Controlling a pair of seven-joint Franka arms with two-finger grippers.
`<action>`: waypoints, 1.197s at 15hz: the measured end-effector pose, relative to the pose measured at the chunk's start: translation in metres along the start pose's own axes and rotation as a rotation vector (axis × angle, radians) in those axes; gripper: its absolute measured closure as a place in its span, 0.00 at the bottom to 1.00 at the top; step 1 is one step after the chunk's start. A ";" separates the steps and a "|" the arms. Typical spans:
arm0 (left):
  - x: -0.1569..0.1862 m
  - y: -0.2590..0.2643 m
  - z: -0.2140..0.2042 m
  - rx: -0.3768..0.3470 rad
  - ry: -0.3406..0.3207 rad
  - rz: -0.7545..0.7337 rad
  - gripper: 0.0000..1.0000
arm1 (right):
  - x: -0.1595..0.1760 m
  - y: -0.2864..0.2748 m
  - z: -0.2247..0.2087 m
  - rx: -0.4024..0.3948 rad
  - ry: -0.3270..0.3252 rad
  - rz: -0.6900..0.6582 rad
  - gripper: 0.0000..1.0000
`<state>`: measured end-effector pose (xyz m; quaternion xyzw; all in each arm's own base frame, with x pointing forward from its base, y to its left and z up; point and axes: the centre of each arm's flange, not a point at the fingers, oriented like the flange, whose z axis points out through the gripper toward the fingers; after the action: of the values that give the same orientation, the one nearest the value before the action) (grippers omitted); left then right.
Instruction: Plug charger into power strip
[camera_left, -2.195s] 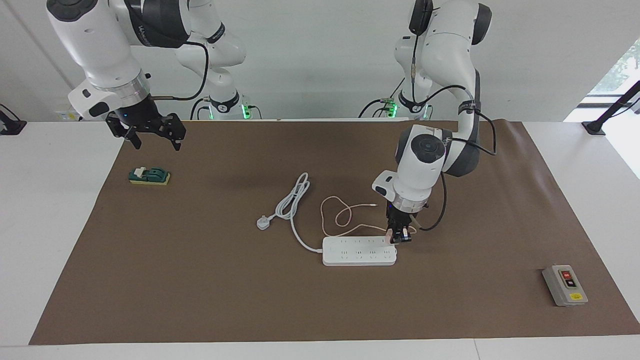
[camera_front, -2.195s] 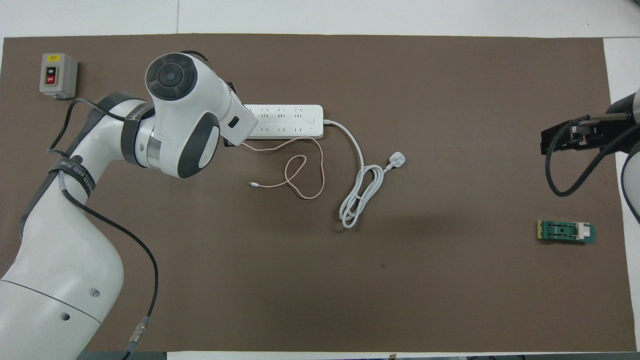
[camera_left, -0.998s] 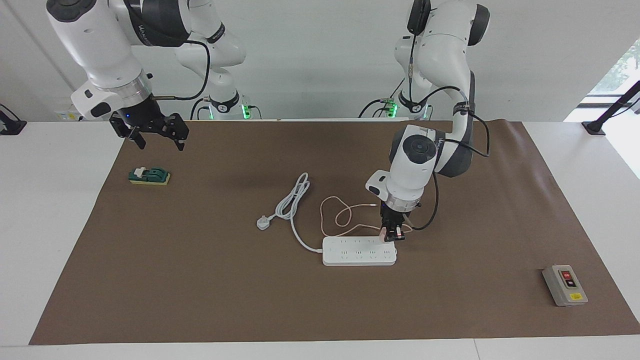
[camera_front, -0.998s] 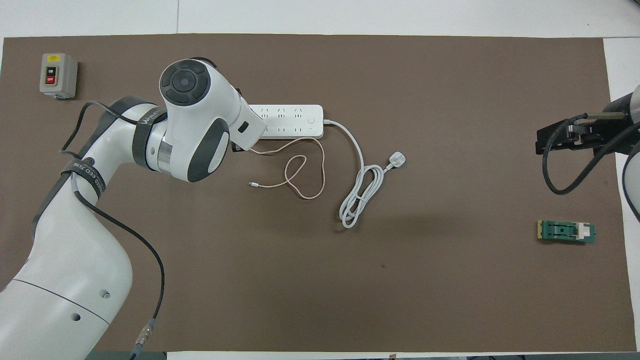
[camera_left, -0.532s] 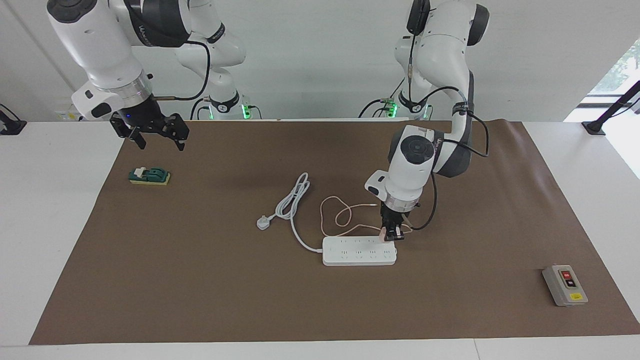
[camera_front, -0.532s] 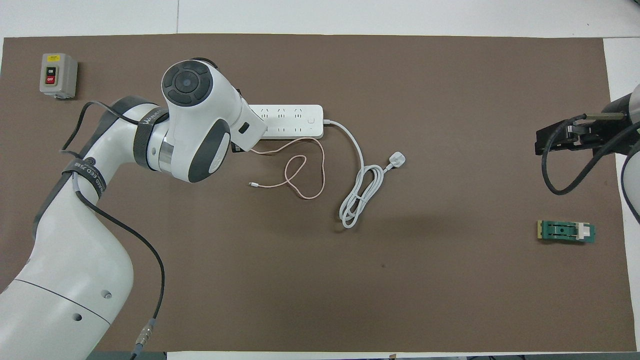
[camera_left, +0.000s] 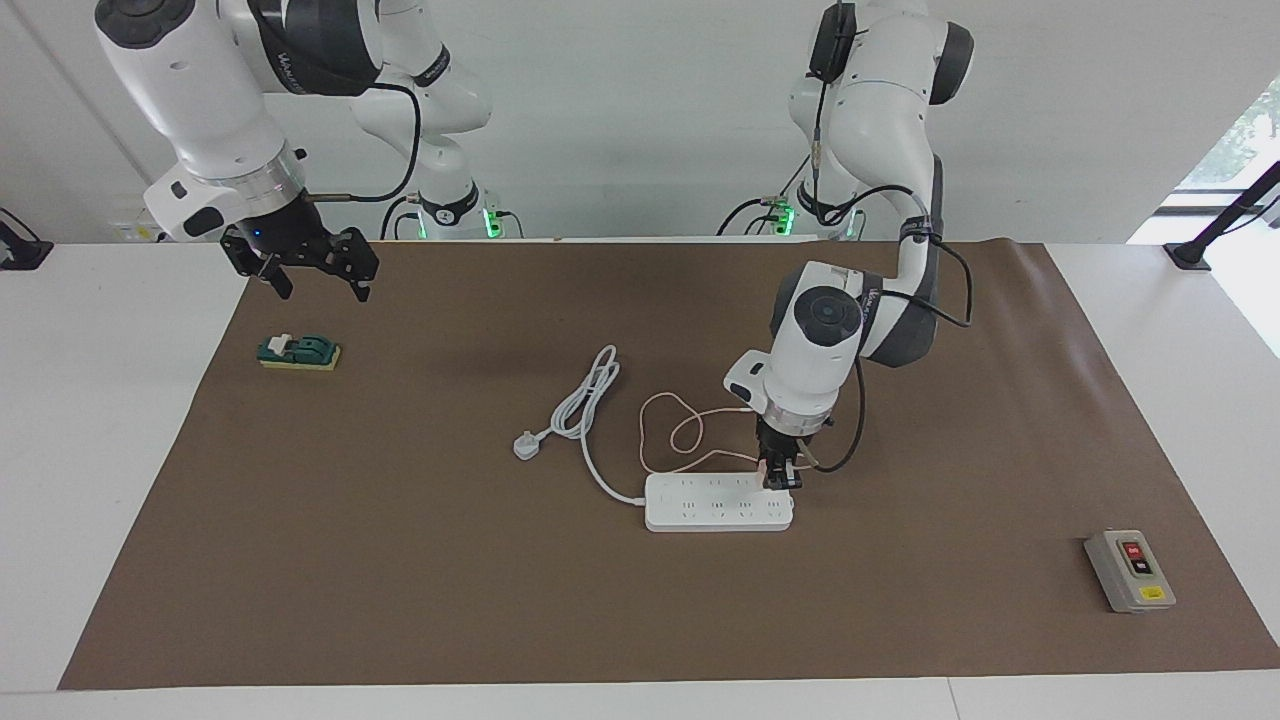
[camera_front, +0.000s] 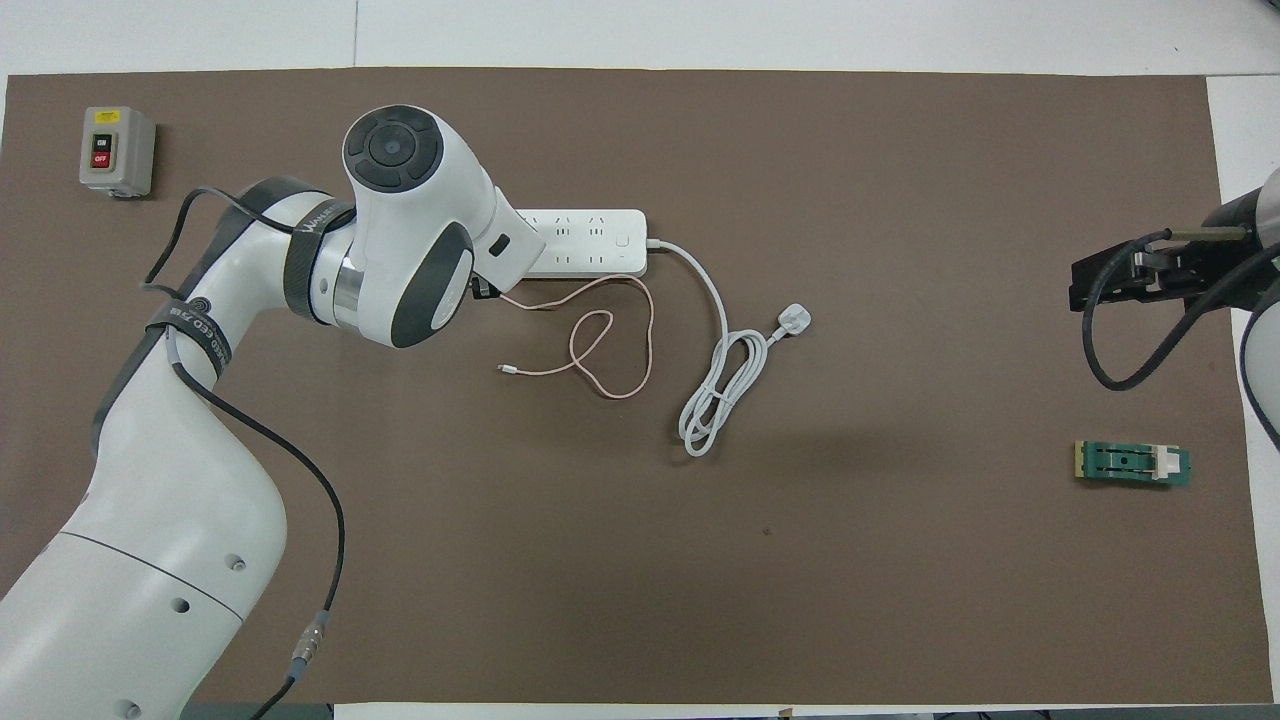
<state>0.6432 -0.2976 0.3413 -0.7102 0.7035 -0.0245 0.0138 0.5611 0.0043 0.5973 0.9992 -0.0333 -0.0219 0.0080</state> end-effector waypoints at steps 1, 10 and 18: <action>0.001 -0.004 0.000 -0.018 -0.007 -0.001 0.67 | 0.000 0.000 0.000 0.000 0.000 0.000 0.00; -0.014 -0.019 0.001 -0.092 0.067 -0.093 0.67 | 0.000 0.000 0.000 0.000 0.000 0.000 0.00; -0.011 -0.018 0.001 -0.076 0.053 0.065 0.67 | 0.000 0.000 0.000 0.000 0.000 0.000 0.00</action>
<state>0.6608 -0.2867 0.3410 -0.6861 0.7266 -0.0160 -0.0313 0.5610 0.0043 0.5974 0.9992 -0.0333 -0.0219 0.0080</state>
